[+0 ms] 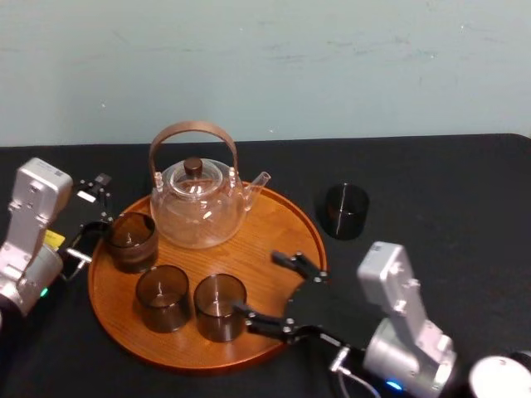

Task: Pick up the glass from the table and place it on the tray.

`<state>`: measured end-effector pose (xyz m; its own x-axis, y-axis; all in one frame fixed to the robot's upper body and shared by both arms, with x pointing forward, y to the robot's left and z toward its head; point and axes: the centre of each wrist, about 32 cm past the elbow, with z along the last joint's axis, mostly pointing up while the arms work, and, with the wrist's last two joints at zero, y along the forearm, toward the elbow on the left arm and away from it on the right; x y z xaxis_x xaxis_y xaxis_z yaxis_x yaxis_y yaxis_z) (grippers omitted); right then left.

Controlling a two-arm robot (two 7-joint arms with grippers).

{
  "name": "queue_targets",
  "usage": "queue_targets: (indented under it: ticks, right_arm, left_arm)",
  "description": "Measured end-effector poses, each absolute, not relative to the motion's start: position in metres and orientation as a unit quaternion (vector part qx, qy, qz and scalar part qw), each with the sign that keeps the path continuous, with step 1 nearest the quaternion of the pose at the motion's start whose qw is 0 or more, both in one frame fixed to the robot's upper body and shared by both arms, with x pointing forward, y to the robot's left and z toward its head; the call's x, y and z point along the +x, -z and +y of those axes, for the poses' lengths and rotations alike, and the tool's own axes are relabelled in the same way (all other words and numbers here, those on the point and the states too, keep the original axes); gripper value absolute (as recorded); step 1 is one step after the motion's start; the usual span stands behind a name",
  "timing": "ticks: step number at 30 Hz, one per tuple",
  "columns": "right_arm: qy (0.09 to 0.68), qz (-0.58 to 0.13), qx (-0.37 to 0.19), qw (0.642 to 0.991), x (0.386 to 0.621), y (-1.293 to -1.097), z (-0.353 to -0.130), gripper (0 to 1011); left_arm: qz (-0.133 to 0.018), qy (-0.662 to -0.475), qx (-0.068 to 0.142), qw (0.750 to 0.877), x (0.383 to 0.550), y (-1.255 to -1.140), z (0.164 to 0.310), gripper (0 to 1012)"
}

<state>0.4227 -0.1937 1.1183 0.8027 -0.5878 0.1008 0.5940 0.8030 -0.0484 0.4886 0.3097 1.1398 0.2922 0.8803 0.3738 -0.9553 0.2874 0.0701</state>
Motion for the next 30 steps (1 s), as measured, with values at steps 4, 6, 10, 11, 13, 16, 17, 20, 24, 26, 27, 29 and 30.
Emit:
queue_targets:
  ticks: [4,6,10,11,13,16,17,20,24,26,27,29,30]
  right_arm:
    - [0.331,-0.037,-0.035,0.942,0.417,-1.118,-0.21,1002]
    - [0.34,-0.035,-0.034,0.939,0.414,-1.118,-0.217,1002]
    - [0.371,-0.028,-0.027,0.928,0.408,-1.116,-0.239,1002]
    - [0.377,-0.027,-0.026,0.926,0.407,-1.115,-0.242,1002]
    - [0.389,-0.025,-0.024,0.92,0.405,-1.114,-0.249,1002]
    - [0.417,-0.021,-0.022,0.908,0.403,-1.112,-0.264,1002]
    - [0.425,-0.02,-0.023,0.905,0.403,-1.111,-0.267,1002]
    - [0.457,-0.017,-0.025,0.889,0.404,-1.109,-0.282,1002]
    - [0.486,-0.012,-0.029,0.873,0.41,-1.107,-0.295,1002]
    - [0.5,-0.008,-0.033,0.866,0.415,-1.106,-0.3,1002]
    - [0.503,-0.007,-0.034,0.863,0.418,-1.106,-0.302,1002]
    - [0.511,-0.004,-0.038,0.859,0.425,-1.105,-0.305,1002]
    - [0.513,-0.002,-0.039,0.857,0.427,-1.105,-0.306,1002]
  left_arm:
    - [-0.133,-0.58,0.141,0.791,0.489,-1.14,0.31,0]
    - [-0.132,-0.58,0.141,0.791,0.489,-1.14,0.31,0]
    - [-0.132,-0.58,0.141,0.791,0.489,-1.14,0.31,0]
    - [-0.132,-0.58,0.141,0.791,0.489,-1.14,0.31,0]
    - [-0.132,-0.58,0.141,0.791,0.489,-1.14,0.31,0]
    - [-0.132,-0.58,0.141,0.791,0.489,-1.14,0.31,0]
    - [-0.132,-0.58,0.141,0.791,0.489,-1.14,0.31,0]
    - [-0.132,-0.58,0.141,0.791,0.489,-1.14,0.31,0]
    - [-0.132,-0.58,0.141,0.791,0.489,-1.14,0.31,0]
    - [-0.132,-0.58,0.141,0.791,0.489,-1.14,0.31,0]
    - [-0.132,-0.58,0.141,0.791,0.489,-1.14,0.31,0]
    - [-0.133,-0.58,0.141,0.791,0.489,-1.14,0.31,0]
    - [-0.132,-0.58,0.141,0.791,0.489,-1.14,0.31,0]
